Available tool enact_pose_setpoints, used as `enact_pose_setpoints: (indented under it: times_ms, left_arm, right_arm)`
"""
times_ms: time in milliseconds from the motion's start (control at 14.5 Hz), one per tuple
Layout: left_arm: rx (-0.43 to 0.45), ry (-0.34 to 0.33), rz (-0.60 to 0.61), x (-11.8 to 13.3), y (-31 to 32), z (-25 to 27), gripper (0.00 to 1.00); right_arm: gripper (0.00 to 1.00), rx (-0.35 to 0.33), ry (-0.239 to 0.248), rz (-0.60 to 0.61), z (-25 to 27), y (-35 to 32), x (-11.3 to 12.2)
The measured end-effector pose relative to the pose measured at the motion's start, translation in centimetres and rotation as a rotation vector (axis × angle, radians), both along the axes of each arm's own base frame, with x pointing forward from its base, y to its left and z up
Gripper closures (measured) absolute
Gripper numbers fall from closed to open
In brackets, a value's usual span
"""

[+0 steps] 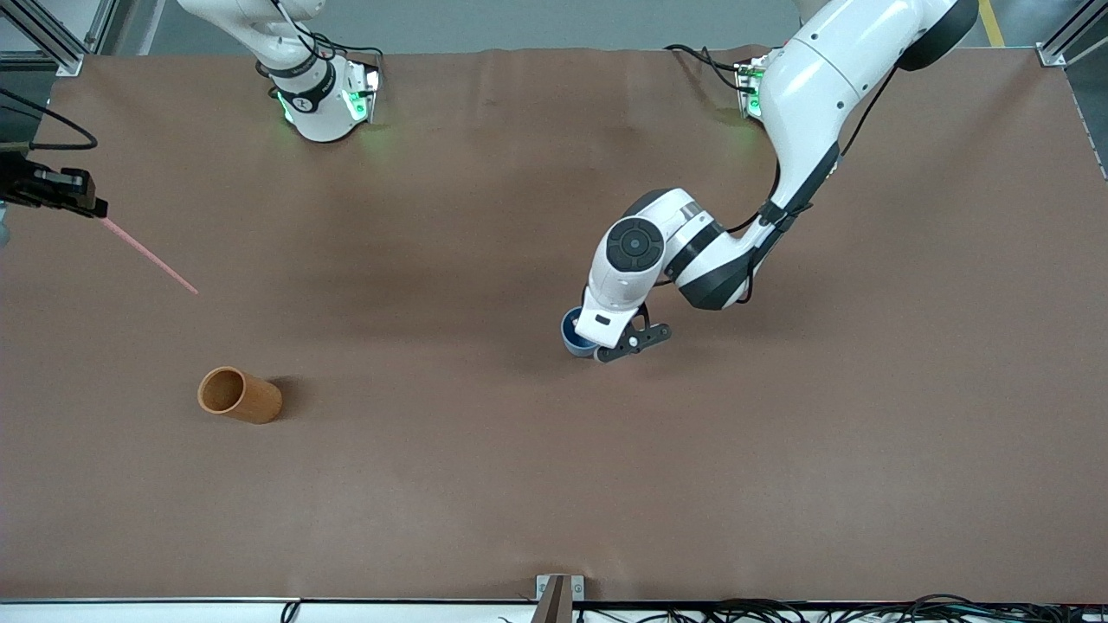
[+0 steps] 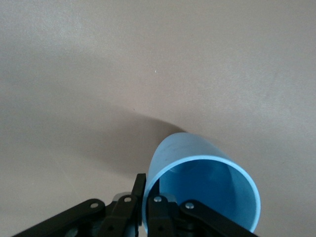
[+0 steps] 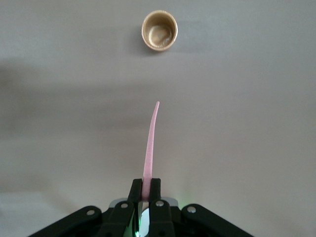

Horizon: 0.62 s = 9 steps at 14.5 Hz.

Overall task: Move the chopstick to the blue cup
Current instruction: 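Pull the chopstick from the orange cup while the left gripper moves the blue cup, then release the blue cup and withdraw the left gripper while the right gripper carries the chopstick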

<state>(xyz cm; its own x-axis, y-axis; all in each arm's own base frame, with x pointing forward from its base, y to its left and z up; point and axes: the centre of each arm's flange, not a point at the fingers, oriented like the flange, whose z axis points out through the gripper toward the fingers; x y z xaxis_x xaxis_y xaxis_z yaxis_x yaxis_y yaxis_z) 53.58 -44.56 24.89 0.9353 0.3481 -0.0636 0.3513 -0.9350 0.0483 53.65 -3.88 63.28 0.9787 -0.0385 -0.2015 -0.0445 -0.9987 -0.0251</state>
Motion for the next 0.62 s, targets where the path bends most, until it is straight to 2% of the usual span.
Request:
enact_pose_setpoints:
  times_ms: [138,208,415,623]
  left_arm:
    - [0.002,0.005,0.0,0.0,0.0,-0.4,0.92]
    - [0.003,0.003,-0.001,0.0,0.0,-0.4,0.86]
    - [-0.004,-0.027,0.001,0.9,0.2,1.1,0.57]
    - [0.048,-0.065,-0.038,2.7,2.8,7.0,0.28]
  right_arm:
    - [0.91,0.001,0.003,-0.009,0.0,-0.5,-0.4]
    - [0.91,0.0,-0.001,-0.01,0.0,-0.5,-0.3]
    - [0.91,-0.001,-0.015,-0.011,-0.2,-0.6,-0.1]
    - [0.91,-0.001,-0.029,-0.008,-0.2,-0.4,0.1]
